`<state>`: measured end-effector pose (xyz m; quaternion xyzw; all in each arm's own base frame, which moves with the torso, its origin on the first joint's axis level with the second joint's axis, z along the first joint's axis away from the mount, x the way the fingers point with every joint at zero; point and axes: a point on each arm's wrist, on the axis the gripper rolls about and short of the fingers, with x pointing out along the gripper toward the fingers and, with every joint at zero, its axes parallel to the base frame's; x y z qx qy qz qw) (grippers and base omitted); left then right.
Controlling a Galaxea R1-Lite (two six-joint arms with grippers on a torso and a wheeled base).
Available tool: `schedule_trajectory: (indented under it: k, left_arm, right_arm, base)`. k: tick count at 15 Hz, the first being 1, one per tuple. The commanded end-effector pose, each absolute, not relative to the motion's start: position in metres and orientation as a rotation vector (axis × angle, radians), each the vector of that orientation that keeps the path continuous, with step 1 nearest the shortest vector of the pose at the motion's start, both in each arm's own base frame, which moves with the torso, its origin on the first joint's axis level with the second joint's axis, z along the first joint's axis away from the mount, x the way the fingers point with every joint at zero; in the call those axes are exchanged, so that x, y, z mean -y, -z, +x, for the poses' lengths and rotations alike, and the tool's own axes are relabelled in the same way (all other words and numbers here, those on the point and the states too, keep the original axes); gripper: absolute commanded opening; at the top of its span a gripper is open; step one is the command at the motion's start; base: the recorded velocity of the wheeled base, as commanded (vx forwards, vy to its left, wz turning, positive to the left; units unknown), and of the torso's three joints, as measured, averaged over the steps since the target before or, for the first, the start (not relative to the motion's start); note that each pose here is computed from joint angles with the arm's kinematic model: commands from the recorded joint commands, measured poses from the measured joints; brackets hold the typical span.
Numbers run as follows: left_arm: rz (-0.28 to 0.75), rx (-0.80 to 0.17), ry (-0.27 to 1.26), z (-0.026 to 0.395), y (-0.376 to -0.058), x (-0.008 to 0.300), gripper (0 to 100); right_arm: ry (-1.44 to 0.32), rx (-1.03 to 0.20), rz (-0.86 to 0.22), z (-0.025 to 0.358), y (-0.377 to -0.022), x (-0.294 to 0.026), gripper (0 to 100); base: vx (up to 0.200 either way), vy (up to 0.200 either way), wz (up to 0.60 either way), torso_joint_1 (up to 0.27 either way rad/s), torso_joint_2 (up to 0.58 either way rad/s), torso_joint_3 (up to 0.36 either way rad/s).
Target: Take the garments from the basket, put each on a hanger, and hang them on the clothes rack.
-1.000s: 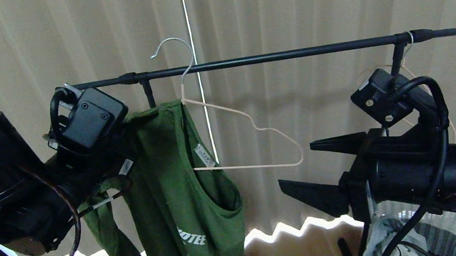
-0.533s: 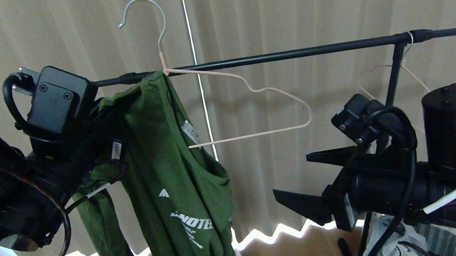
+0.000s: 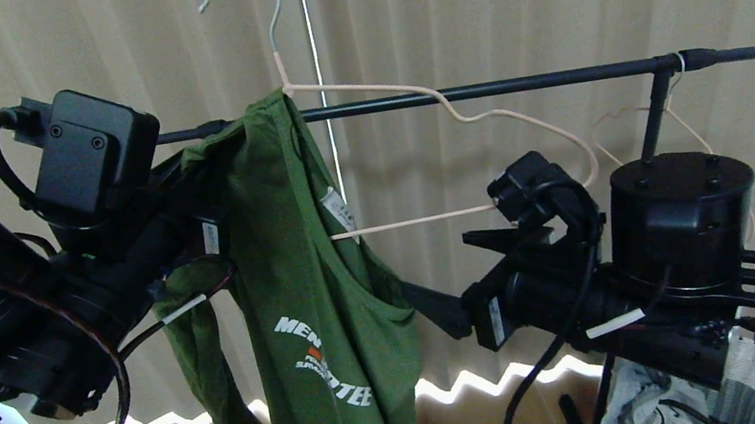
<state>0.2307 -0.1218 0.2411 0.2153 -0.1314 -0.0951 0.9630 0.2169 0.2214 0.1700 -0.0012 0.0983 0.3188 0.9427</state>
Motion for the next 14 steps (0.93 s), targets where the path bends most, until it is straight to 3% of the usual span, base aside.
schedule_trajectory:
  k: [1,8,14]
  left_arm:
    - [0.431,0.273,0.199,0.229,-0.242,0.124,0]
    - [0.396,0.336,0.217,0.224,-0.250,0.131,0]
    - [0.402,0.333,0.162,0.236,-0.253,0.122,0]
  right_arm:
    - [-0.624,-0.191,-0.003,0.231,-0.159,-0.235,100]
    - [-0.597,-0.200,-0.015,0.236,-0.146,-0.240,100]
    - [-0.505,-0.237,-0.045,0.221,-0.143,-0.194,100]
  base:
    - [0.000,0.000,0.00,0.000,0.00,0.000]
    - [0.000,0.000,0.00,0.000,0.00,0.000]
    - [0.000,0.000,0.00,0.000,0.00,0.000]
